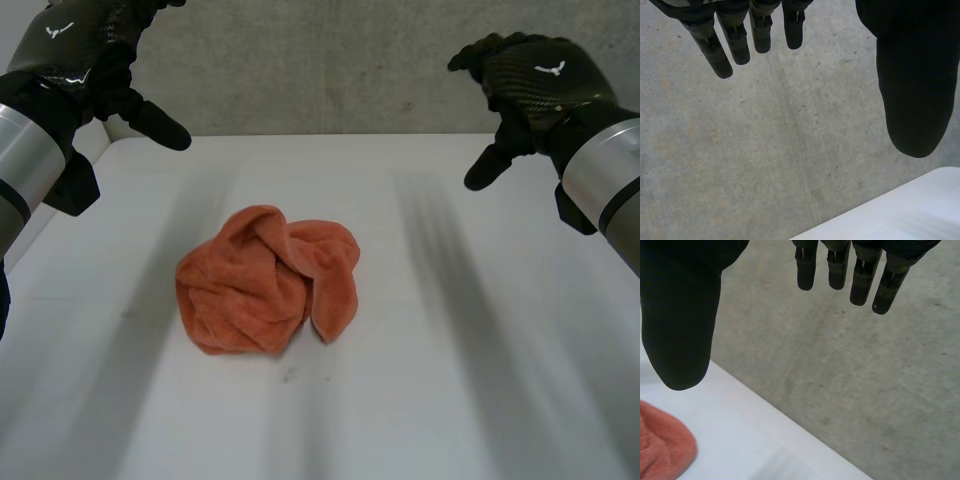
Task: Fold the laundry
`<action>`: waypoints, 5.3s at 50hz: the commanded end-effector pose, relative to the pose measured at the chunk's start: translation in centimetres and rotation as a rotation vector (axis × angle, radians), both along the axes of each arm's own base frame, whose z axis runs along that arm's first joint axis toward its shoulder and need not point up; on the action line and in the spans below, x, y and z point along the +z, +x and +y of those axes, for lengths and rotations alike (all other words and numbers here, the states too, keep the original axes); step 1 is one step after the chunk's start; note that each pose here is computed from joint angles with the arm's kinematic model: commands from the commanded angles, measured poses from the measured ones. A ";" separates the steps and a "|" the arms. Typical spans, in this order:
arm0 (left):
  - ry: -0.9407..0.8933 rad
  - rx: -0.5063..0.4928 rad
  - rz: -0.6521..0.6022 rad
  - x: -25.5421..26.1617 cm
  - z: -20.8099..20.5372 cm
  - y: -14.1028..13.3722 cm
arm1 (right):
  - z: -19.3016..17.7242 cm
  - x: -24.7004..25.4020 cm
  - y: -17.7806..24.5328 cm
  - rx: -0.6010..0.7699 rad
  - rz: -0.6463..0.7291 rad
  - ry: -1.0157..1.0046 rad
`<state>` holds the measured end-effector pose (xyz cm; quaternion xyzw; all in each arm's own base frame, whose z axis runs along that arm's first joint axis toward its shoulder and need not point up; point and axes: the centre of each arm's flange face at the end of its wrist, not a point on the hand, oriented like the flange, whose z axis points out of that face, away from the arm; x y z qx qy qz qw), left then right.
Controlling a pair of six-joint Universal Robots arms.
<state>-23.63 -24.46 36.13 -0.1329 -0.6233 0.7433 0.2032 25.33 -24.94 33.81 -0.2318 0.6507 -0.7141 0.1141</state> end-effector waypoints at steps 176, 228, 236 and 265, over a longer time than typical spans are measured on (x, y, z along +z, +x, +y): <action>0.143 -0.365 -0.597 -24.7 -6.6 -0.4 | -1.0 -10.7 2.8 0.101 0.350 0.122; 0.182 0.051 -0.894 -18.8 -7.2 3.2 | -2.2 -14.3 0.6 0.174 0.810 0.313; -0.351 0.234 -0.728 -6.0 -13.3 -0.4 | -9.1 -2.6 2.7 -0.093 0.546 -0.180; -0.013 0.122 -0.778 -19.5 -4.3 2.7 | -2.8 -16.6 0.6 0.096 0.606 0.183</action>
